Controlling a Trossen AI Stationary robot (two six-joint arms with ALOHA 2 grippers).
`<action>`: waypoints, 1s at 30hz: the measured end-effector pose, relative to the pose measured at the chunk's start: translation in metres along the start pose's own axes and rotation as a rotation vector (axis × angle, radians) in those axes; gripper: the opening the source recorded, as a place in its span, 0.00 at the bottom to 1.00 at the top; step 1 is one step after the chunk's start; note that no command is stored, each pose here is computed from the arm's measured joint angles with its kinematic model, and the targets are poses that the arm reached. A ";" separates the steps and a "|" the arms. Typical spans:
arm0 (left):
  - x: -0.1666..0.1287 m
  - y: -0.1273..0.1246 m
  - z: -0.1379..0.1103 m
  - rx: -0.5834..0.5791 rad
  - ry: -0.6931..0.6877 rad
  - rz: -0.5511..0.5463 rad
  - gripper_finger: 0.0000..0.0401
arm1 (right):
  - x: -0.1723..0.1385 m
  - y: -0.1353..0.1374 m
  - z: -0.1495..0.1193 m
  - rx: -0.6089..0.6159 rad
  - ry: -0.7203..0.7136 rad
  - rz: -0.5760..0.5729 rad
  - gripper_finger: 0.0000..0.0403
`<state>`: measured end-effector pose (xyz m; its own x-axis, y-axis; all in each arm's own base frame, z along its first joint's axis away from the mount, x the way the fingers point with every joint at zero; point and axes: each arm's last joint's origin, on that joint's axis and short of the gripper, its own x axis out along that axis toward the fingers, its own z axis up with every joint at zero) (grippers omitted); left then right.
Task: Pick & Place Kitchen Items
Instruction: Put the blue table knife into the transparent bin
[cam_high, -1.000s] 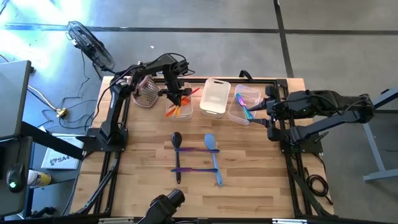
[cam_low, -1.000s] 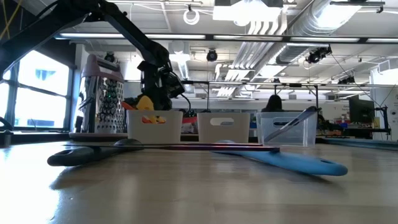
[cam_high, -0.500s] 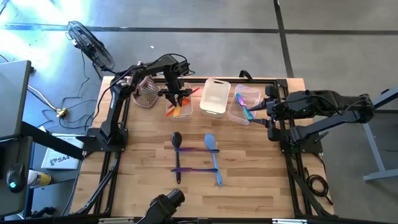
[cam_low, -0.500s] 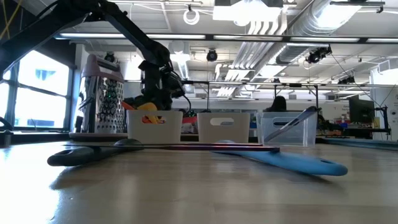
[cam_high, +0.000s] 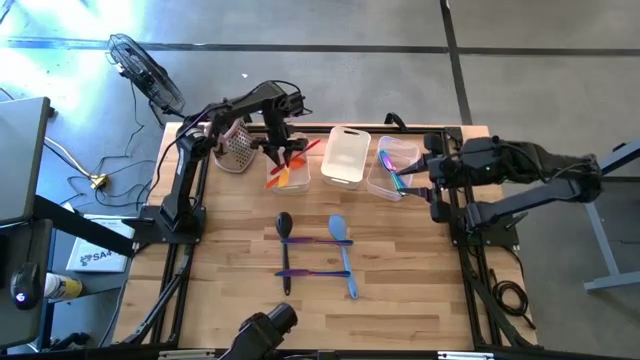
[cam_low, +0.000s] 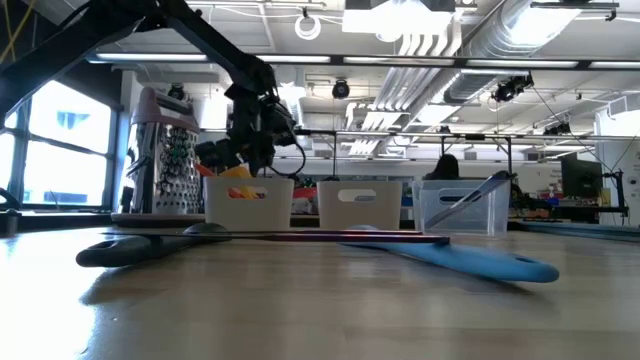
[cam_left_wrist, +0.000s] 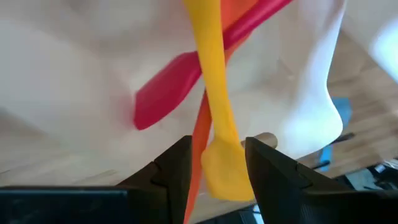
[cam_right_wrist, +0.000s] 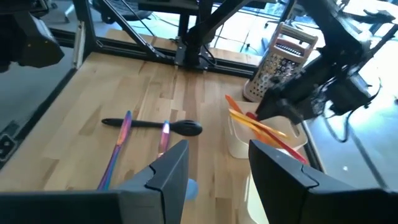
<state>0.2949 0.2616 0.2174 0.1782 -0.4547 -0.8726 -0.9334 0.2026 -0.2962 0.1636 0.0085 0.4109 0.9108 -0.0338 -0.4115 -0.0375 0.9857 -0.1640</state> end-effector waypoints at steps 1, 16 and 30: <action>-0.003 -0.001 -0.001 0.001 -0.009 0.012 0.36 | 0.000 -0.001 0.000 0.005 0.000 0.008 0.40; -0.074 -0.044 -0.051 0.141 -0.186 -0.084 0.36 | 0.003 -0.015 -0.002 0.001 -0.002 0.059 0.40; -0.046 -0.125 -0.177 0.612 -0.149 -0.053 0.36 | 0.007 -0.025 -0.004 0.010 -0.007 0.110 0.40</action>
<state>0.3486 0.1039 0.3628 0.3020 -0.3609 -0.8824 -0.5827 0.6626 -0.4705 0.1694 -0.0167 0.4084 0.9041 0.0755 -0.4206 -0.1332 0.9850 -0.1094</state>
